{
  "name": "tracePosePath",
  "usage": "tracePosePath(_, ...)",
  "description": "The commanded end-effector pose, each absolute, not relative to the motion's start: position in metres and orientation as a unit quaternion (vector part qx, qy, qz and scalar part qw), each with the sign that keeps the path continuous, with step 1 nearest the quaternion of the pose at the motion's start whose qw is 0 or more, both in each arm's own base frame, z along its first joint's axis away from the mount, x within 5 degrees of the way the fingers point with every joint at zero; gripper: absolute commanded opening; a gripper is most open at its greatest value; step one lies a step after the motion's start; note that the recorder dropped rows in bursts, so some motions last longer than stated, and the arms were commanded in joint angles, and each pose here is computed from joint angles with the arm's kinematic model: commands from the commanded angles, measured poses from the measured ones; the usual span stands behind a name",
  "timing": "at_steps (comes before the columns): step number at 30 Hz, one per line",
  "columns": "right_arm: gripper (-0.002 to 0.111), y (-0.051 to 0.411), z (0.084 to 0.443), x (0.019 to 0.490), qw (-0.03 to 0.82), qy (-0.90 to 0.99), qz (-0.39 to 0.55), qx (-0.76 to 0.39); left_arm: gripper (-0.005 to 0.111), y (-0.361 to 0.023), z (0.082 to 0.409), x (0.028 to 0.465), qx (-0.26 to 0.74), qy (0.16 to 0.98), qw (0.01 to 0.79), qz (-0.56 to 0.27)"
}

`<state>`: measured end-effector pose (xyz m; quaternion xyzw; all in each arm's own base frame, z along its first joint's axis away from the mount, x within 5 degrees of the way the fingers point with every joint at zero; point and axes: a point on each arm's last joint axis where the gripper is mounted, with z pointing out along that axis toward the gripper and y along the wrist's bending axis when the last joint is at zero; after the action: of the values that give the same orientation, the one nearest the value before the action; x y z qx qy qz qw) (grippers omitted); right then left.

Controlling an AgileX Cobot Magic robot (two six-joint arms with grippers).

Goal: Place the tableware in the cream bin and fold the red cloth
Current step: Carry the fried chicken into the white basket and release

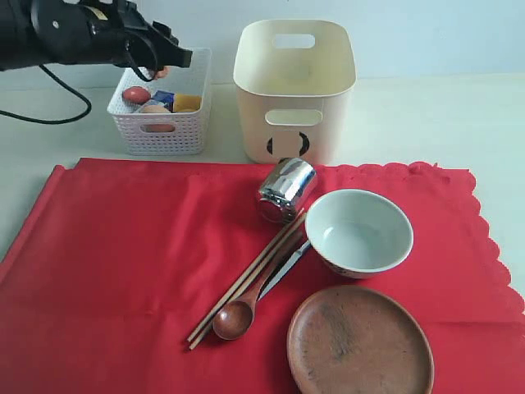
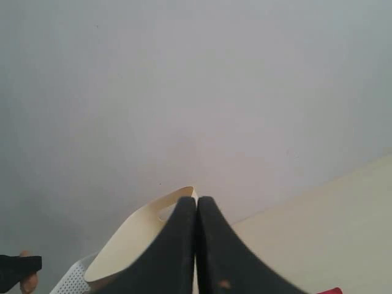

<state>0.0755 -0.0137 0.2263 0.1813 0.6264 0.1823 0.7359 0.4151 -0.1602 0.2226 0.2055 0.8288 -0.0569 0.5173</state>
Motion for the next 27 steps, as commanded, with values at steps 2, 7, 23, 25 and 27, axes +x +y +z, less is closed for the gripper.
tracePosePath(2,0.0,-0.014,0.226,0.075,0.739,0.625,0.178,0.178,0.0,-0.16,0.198,0.433,0.179,0.806,0.563,-0.04)
tracePosePath(7,0.0,-0.014,0.226,0.075,0.739,0.625,0.178,0.178,0.0,-0.159,0.174,0.446,0.171,0.807,0.565,-0.031)
tracePosePath(23,0.0,-0.014,0.226,0.075,0.739,0.625,0.178,0.178,0.068,-0.17,0.154,0.471,0.147,0.844,0.512,-0.064)
tracePosePath(25,0.0,-0.014,0.226,0.075,0.739,0.625,0.178,0.178,0.079,-0.17,0.154,0.471,0.147,0.844,0.512,-0.064)
tracePosePath(27,0.0,-0.014,0.226,0.075,0.739,0.625,0.178,0.178,0.088,-0.17,0.154,0.471,0.149,0.844,0.512,-0.063)
